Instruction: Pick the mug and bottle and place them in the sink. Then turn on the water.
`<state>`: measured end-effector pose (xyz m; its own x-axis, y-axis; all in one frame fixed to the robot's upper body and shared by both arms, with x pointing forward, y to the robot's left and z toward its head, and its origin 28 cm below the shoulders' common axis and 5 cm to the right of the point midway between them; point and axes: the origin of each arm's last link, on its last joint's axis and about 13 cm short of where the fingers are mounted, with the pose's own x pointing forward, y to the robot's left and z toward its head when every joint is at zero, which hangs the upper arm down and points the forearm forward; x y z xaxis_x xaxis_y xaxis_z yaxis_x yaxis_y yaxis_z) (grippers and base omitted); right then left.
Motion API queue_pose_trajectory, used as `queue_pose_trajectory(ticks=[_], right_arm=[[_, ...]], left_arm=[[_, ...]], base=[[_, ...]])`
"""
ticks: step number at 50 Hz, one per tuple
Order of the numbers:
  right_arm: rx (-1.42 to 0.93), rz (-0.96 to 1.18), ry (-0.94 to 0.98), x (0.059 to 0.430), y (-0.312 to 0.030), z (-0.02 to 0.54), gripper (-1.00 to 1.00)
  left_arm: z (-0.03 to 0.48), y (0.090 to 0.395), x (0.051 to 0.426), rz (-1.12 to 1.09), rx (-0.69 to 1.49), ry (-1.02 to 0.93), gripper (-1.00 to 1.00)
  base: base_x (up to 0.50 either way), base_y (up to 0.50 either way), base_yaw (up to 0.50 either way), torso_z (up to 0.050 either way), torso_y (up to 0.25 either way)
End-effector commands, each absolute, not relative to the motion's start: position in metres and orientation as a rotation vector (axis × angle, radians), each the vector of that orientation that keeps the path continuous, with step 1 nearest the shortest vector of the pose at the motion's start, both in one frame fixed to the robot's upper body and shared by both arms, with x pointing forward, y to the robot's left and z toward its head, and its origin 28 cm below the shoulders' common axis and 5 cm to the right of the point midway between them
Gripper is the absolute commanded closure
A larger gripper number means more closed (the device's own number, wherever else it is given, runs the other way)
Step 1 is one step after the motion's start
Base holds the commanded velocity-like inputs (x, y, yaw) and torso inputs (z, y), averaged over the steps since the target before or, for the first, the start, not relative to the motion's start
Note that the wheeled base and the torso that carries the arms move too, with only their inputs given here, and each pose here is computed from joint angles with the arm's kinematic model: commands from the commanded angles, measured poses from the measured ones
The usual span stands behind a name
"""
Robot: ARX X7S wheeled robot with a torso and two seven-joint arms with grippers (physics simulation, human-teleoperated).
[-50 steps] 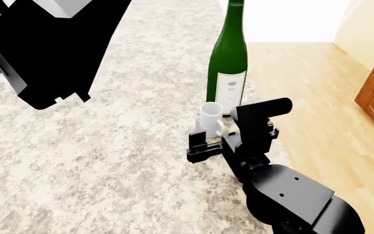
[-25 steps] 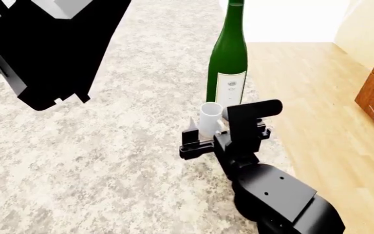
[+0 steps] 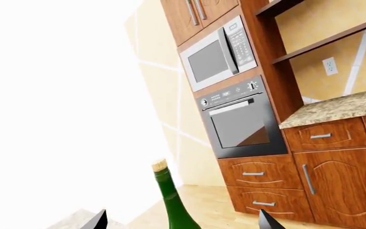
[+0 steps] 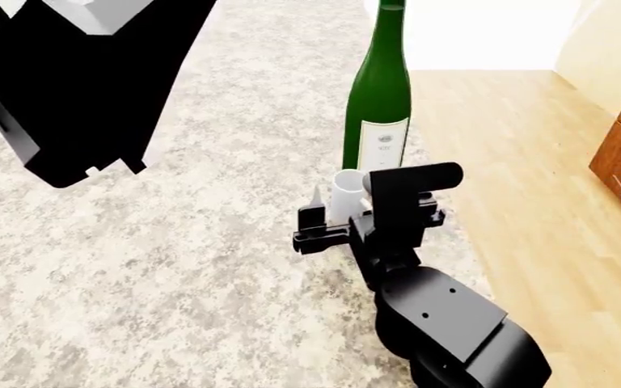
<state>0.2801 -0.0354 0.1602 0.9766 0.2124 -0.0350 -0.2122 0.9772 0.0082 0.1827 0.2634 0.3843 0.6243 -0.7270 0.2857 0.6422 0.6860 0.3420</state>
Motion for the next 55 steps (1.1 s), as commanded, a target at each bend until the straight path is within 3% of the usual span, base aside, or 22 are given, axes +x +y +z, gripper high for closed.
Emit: queue_pose_trajectory(ticks=[1,4,5,29,42,55], right_arm=[[0.004,0.175,0.024,0.285,-0.033,0.158,-1.00],[0.002,0.179,0.023,0.284,-0.033,0.159,-1.00],[0.006,0.180,0.024,0.283,-0.033,0.159,1.00],[0.018,0.186,-0.060,0.268,-0.043,0.183,1.00],[-0.045,0.252,-0.087,0.221,-0.061,0.203,1.00],[-0.081,0.164,-0.228,0.161,-0.108,0.246,1.00]], left_arm=[[0.384,0.265,0.182,-0.790,0.216,-0.424,-1.00],[0.384,0.264,0.182,-0.790,0.216,-0.425,-1.00],[0.384,0.264,0.182,-0.790,0.215,-0.424,-1.00],[0.385,0.263,0.184,-0.790,0.216,-0.430,-1.00],[0.390,0.261,0.184,-0.793,0.222,-0.436,-1.00],[0.386,0.247,0.201,-0.839,0.213,-0.408,-1.00]], base=[[0.00,0.00,0.00,0.000,0.000],[0.00,0.00,0.00,0.000,0.000],[0.00,0.00,0.00,0.000,0.000],[0.00,0.00,0.00,0.000,0.000],[0.00,0.00,0.00,0.000,0.001],[0.00,0.00,0.00,0.000,0.000]])
